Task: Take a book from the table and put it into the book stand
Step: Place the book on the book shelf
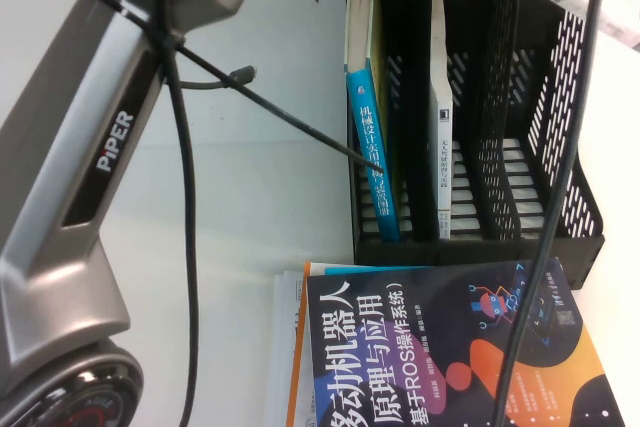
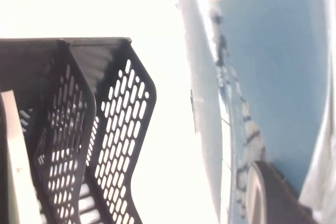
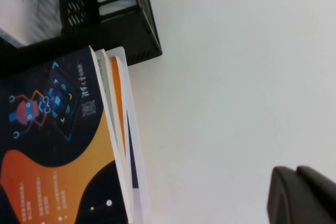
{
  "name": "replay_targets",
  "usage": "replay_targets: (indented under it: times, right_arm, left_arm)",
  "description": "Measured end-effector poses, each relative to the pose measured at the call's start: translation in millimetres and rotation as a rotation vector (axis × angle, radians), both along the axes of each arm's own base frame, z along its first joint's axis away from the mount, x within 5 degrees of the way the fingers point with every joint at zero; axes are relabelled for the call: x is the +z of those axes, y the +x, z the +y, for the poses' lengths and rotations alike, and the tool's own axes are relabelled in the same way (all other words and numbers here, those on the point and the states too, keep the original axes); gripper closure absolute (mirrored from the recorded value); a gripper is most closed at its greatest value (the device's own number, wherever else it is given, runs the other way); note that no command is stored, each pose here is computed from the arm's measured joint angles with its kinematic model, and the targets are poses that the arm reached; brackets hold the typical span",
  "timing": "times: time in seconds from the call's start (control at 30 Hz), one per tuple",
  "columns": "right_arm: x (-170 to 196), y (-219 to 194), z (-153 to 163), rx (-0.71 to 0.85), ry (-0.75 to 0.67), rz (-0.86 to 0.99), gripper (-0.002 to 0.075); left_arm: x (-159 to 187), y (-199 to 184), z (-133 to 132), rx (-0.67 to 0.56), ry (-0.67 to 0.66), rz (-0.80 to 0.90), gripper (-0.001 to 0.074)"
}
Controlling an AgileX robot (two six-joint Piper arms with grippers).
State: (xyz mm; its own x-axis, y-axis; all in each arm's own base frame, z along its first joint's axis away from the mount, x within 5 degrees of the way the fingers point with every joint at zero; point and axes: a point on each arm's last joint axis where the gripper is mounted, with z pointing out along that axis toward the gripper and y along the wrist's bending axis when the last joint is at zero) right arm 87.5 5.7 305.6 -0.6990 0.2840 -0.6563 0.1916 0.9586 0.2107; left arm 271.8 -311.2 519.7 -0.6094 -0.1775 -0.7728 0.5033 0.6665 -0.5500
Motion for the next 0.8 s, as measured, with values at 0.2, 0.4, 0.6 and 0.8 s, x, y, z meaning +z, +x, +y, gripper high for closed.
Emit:
replay_targets:
  times: [0.2,0.4,0.6,0.8]
  right_arm:
    - [0,0,0,0.000,0.000,0.000,0.0729]
    - [0,0,0,0.002,0.001,0.000,0.0729]
    - [0,0,0,0.002,0.002,-0.003,0.0729]
    - [0,0,0,0.004,0.001,-0.003,0.0729]
  left_arm:
    - [-7,0,1,0.000,0.063,0.031,0.0618]
    - [-24,7,2,0.037,0.207,0.063,0.0618]
    - [-46,18,-13,0.018,0.245,0.099,0.0618]
    - [-53,20,-19,-0.005,0.241,0.126,0.0618]
